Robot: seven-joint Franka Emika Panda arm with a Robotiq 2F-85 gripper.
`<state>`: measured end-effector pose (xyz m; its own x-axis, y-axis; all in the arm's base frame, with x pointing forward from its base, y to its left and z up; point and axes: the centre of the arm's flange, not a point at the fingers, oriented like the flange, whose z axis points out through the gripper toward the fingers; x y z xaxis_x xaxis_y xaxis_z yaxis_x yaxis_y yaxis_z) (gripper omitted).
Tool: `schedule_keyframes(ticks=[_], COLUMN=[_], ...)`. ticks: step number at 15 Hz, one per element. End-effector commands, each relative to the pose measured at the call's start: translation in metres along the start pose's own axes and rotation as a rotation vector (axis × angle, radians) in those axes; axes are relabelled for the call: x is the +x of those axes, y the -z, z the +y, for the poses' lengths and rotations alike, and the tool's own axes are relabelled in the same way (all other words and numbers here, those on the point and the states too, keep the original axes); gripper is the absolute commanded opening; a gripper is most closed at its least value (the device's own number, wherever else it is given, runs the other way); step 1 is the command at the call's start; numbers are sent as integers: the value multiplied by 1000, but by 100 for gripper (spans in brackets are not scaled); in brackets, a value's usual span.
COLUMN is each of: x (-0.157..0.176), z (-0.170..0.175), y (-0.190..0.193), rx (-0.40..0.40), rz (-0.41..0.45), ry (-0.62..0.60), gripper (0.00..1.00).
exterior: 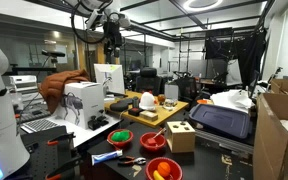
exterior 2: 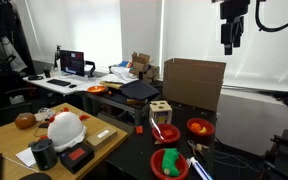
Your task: Put the basketball on the table.
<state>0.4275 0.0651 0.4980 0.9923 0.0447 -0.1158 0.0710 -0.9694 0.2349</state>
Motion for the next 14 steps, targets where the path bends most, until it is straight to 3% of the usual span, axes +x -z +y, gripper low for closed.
schedule_keyframes(ticks=[1, 14], x=[0, 12], z=[0, 2], y=[0, -8], rx=[0, 14], rz=[0, 2], ry=[0, -19], gripper=[100, 100])
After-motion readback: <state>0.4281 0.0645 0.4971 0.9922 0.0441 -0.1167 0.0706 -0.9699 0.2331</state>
